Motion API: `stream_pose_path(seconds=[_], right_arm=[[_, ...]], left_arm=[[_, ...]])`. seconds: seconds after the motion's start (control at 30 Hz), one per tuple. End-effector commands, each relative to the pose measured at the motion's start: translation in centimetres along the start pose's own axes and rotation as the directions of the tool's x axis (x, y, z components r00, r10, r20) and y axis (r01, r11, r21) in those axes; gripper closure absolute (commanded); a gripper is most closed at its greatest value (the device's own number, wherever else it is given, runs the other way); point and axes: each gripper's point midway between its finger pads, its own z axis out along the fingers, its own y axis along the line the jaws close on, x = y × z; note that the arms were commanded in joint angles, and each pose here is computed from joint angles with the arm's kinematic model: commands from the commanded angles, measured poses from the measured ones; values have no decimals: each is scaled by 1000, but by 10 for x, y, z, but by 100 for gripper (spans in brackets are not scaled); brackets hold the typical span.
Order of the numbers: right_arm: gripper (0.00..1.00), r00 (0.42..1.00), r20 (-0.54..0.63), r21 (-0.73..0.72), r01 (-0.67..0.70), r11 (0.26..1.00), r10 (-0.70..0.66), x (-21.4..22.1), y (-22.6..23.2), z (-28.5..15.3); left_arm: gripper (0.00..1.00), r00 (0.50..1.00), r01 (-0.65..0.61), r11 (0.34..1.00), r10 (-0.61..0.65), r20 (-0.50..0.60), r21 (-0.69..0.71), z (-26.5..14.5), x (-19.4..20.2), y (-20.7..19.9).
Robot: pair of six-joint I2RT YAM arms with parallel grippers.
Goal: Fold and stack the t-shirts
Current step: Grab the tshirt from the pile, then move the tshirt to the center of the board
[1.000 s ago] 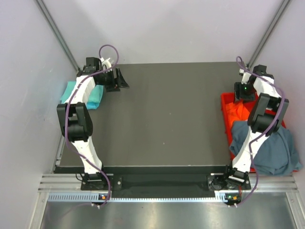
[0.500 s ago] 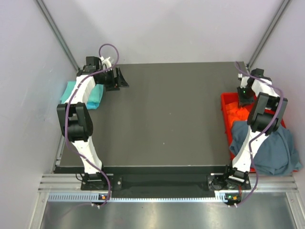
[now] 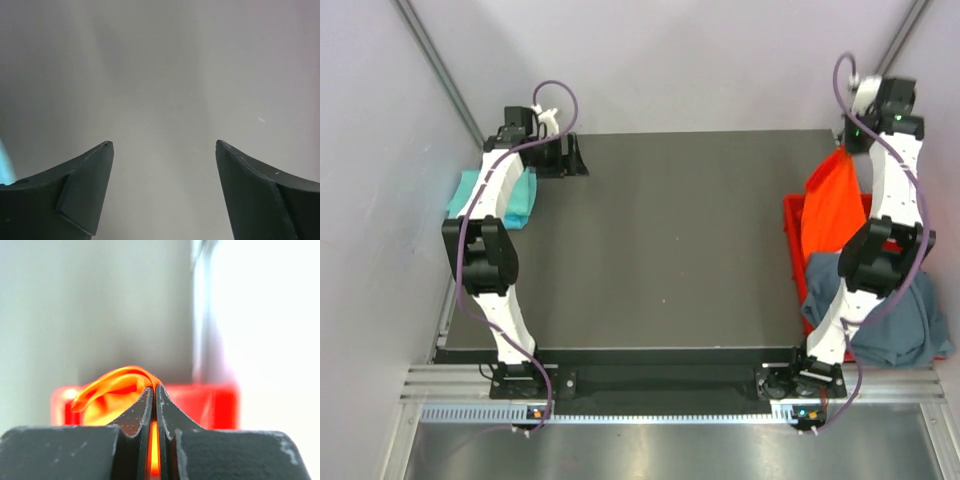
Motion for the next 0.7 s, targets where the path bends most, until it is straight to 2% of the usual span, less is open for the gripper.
stream_pose_path(seconds=[0.0, 0.07, 0.13, 0.2, 0.23, 0.33, 0.47, 0.5, 0.6, 0.67], right_arm=[[100, 854, 500, 109, 101, 989, -142, -148, 15, -160], [100, 771, 604, 144, 147, 979, -204, -178, 40, -201], [100, 657, 709, 172, 193, 966, -257, -206, 72, -244], [100, 584, 763, 169, 230, 958, -275, -219, 103, -267], [100, 526, 806, 159, 249, 955, -271, -229, 130, -286], [100, 418, 876, 129, 279, 952, -241, -244, 167, -322], [100, 292, 933, 117, 306, 945, -211, -256, 216, -369], [100, 250, 948, 121, 290, 949, -198, -262, 216, -382], [100, 181, 970, 113, 244, 963, -160, -270, 215, -410], [100, 155, 978, 105, 213, 971, -139, -275, 211, -420]], left_arm=[[8, 976, -194, 960, 210, 58, -199, -14, -41, 7], [1, 971, -193, 955, 219, 98, -223, -18, -59, 7], [1, 974, -137, 953, 179, 138, -272, -21, -70, 13], [1, 972, -63, 946, 130, 194, -318, -21, -81, 20], [1, 971, 2, 936, 83, 226, -351, -24, -85, 25], [1, 965, 27, 931, 70, 253, -364, -31, -90, 25], [1, 967, 14, 923, 86, 240, -384, -37, -86, 27], [1, 967, 10, 922, 90, 240, -388, -39, -86, 27], [2, 967, 8, 911, 98, 236, -412, -43, -83, 30], [2, 968, 8, 903, 101, 232, -429, -45, -80, 33]])
